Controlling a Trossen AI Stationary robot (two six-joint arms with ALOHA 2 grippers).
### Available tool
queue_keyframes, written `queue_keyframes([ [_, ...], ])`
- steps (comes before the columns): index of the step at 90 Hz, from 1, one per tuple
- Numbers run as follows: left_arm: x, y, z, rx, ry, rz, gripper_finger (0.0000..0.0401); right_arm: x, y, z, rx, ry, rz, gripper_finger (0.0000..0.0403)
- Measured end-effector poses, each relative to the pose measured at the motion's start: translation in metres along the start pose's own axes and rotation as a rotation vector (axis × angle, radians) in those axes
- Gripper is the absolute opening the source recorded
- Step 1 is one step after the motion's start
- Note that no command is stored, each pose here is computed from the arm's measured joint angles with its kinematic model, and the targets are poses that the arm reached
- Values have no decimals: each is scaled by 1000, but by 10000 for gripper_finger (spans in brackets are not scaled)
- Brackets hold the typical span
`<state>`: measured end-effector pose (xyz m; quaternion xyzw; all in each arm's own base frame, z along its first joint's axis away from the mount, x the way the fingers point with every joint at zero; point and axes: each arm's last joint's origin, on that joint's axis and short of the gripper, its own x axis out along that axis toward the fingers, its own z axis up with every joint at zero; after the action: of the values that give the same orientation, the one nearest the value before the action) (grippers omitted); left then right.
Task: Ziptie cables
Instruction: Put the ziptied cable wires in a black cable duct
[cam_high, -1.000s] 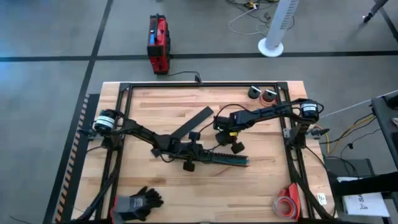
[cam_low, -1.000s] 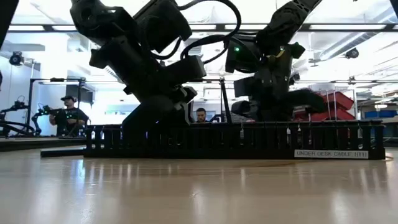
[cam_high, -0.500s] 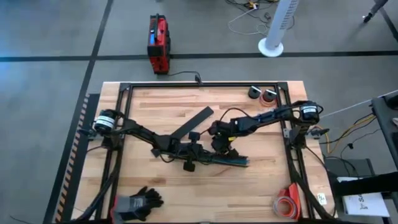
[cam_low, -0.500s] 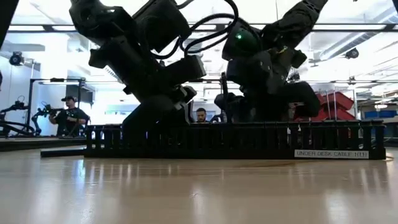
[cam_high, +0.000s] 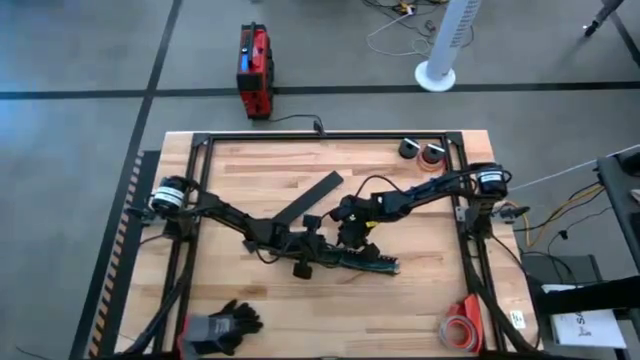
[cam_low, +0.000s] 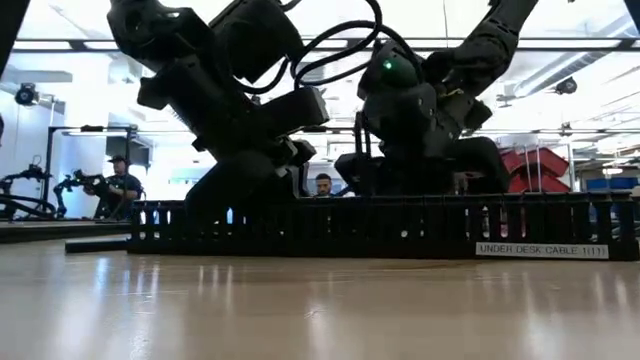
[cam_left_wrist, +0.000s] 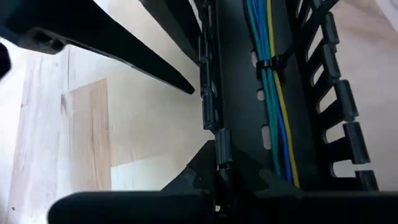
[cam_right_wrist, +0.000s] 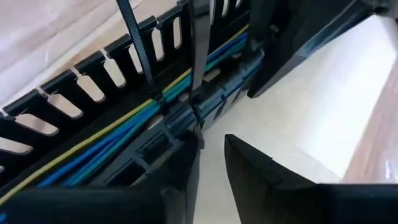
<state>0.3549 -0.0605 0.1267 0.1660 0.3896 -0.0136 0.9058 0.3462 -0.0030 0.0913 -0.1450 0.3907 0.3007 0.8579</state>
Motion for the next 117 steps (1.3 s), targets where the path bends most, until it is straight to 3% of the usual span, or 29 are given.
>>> queue_keyframes([
  [16, 0, 0, 1, -1, -6, 4, 2, 3, 2, -5, 52, 37, 20, 6],
  [44, 0, 1, 2, -4, -10, 15, 2, -1, 5, -14, 102, 196, -13, 0],
  [57, 0, 2, 2, -7, -8, 18, 2, -18, 6, -7, 106, 233, -86, 0],
  [72, 0, 2, 0, -12, 6, 30, 2, -58, 9, 9, 59, 293, -256, 1],
  [80, 0, 2, 0, -23, 11, 29, 2, -81, 16, 20, 88, 275, -285, 12],
  [94, 1, 4, -1, -76, 17, 23, 2, -103, 32, 45, 163, 115, -325, 56],
  [117, 1, 5, -2, -131, 20, 21, 2, -83, 48, 64, 166, -4, -380, 113],
])
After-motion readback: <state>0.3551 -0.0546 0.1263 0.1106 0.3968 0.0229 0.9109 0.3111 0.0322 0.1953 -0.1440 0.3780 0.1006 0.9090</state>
